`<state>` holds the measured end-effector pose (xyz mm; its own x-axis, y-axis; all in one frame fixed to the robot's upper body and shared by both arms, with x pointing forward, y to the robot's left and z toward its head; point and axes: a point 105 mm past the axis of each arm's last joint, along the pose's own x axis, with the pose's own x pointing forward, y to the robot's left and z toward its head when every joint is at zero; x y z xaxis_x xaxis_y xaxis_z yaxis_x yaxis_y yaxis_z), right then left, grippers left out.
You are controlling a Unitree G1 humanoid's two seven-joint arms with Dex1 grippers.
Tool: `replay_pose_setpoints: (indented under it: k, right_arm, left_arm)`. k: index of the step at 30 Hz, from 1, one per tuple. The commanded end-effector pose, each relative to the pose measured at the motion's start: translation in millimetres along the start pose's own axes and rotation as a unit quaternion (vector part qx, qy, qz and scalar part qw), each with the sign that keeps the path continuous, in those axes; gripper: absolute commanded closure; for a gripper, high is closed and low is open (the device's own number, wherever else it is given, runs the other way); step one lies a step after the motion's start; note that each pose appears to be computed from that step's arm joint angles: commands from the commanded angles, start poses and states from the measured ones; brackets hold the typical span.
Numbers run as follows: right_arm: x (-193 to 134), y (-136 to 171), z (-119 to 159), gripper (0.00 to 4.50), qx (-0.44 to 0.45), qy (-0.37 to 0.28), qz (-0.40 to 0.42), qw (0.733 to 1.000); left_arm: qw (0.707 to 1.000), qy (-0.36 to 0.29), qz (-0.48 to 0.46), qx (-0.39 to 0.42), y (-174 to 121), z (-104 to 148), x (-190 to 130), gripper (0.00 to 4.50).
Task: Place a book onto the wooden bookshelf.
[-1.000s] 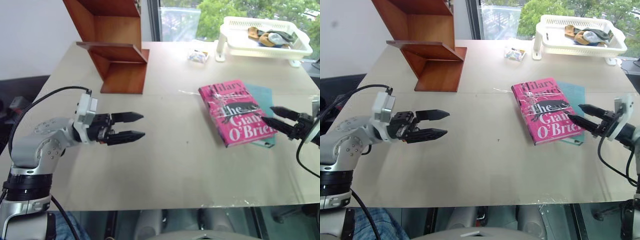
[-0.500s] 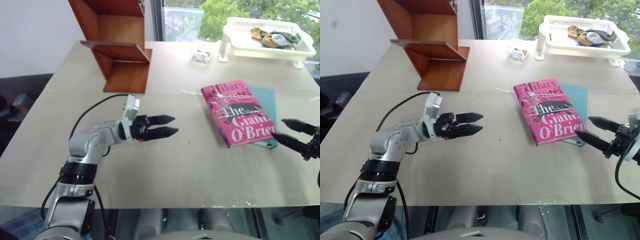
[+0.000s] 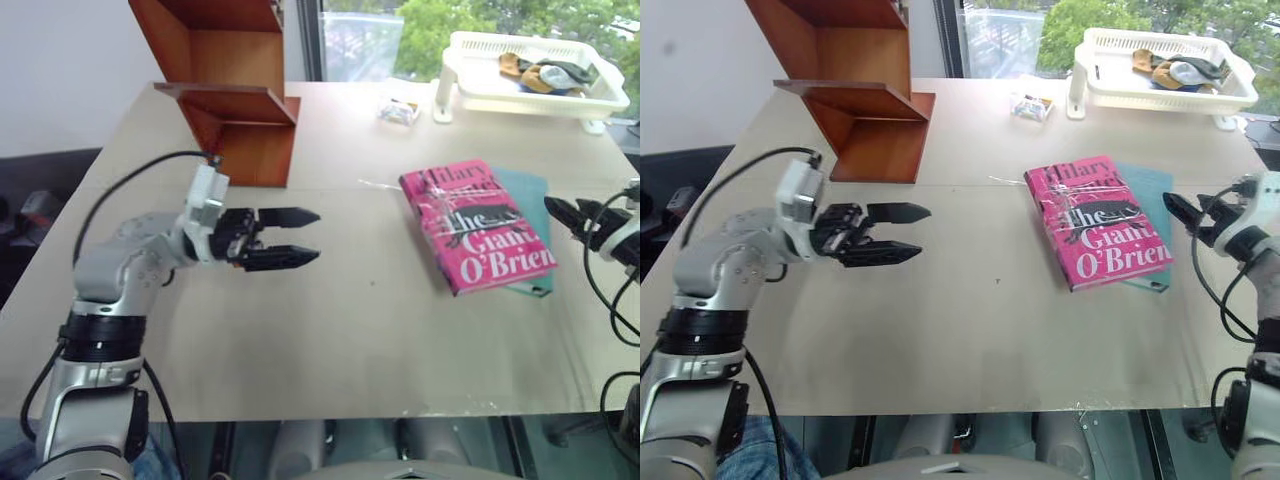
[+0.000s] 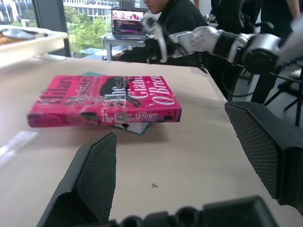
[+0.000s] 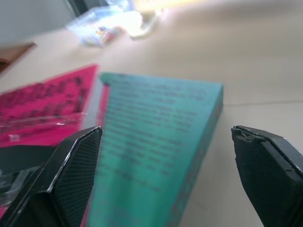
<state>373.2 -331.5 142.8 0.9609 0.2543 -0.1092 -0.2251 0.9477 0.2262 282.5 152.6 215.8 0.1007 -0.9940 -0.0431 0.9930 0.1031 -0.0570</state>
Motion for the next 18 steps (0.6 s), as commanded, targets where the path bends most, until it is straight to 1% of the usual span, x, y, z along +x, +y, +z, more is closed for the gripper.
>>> replay_pose_setpoints:
  k: [1,3,6,10,18]
  right_arm:
    - [6,-9,-9,0.00,-0.023,0.026,-0.009,0.999]
    - [13,-2,-19,0.00,-0.020,0.047,0.019,0.998]
    - [18,12,-24,0.00,-0.006,0.054,0.071,0.996]
    - [21,32,-37,0.00,-0.016,0.076,0.138,0.987]
    - [28,64,-55,0.00,-0.013,0.085,0.204,0.975]
  left_arm:
    - [0.998,0.012,0.011,0.053,-7,15,-10,0.31]
    - [0.998,0.017,0.024,0.056,-7,15,-15,0.31]
    - [0.997,0.021,0.037,0.057,-8,12,-19,0.31]
    - [0.997,0.022,0.046,0.053,-10,9,-21,0.31]
    - [0.997,0.024,0.058,0.051,-11,7,-23,0.31]
